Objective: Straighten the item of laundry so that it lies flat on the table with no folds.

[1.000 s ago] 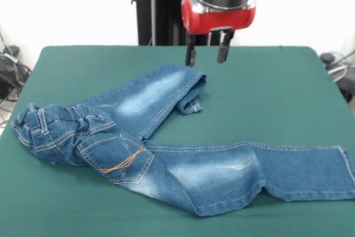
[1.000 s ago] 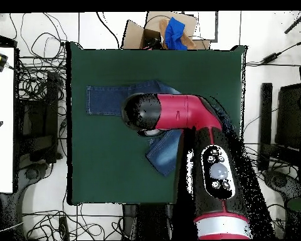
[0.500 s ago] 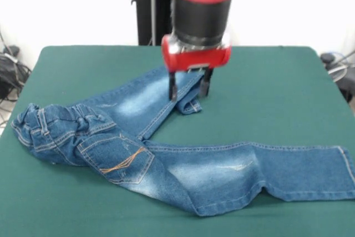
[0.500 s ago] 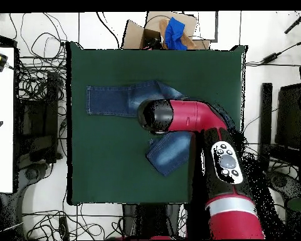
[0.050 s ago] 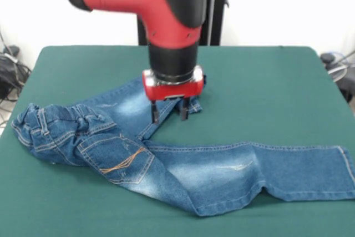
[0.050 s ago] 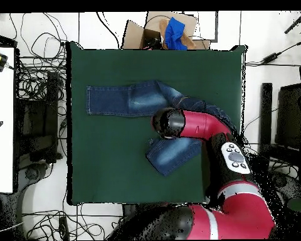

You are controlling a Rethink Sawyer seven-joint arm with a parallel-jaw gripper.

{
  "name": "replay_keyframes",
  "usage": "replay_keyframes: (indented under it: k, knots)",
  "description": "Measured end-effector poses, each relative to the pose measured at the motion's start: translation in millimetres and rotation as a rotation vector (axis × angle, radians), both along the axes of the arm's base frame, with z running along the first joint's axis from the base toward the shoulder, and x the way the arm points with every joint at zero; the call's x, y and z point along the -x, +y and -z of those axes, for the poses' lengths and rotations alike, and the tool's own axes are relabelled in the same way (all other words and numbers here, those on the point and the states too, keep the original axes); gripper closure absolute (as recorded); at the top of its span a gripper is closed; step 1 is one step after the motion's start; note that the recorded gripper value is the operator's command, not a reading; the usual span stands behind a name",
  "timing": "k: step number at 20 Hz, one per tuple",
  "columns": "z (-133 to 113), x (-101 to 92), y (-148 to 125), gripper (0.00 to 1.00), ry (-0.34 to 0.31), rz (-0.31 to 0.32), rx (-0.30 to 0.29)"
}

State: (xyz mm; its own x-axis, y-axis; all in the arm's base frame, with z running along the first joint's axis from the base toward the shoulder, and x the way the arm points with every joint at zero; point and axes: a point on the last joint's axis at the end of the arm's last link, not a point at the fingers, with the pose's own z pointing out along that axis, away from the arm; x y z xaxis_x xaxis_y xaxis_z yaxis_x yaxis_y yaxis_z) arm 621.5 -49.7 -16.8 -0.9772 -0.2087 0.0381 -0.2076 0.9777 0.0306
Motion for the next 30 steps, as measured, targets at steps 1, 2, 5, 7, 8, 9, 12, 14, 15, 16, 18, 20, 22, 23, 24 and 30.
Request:
replay_keyframes:
  k: [1,2,5,7,8,9,12,14,15,16,18,20,22,23,24,30]
  knots:
    - [6,3.8,-3,0.00,0.007,0.003,-0.002]
    - [19,13.0,-11,0.00,0.017,0.006,-0.004]
    - [43,27.8,-26,0.00,0.009,0.010,-0.009]
    - [40,27.3,-27,0.00,-0.010,0.009,-0.013]
    - [40,29.3,-27,0.00,-0.012,0.007,-0.012]
    - [40,30.6,-27,0.00,-0.021,0.003,-0.011]
    - [41,34.6,-26,0.00,-0.056,-0.018,-0.003]
    - [41,37.2,-25,0.00,-0.070,-0.032,0.002]
    - [41,37.9,-25,0.00,-0.074,-0.037,0.004]
    - [41,38.2,-25,0.00,-0.076,-0.039,0.005]
    - [41,38.8,-25,0.00,-0.080,-0.043,0.006]
    - [41,39.0,-25,0.00,-0.080,-0.042,0.005]
    - [40,39.2,-25,0.00,-0.080,-0.043,0.006]
    - [40,39.0,-25,0.00,-0.081,-0.043,0.006]
    - [40,39.1,-24,0.00,-0.081,-0.045,0.007]
    - [41,39.5,-24,0.00,-0.086,-0.053,0.011]
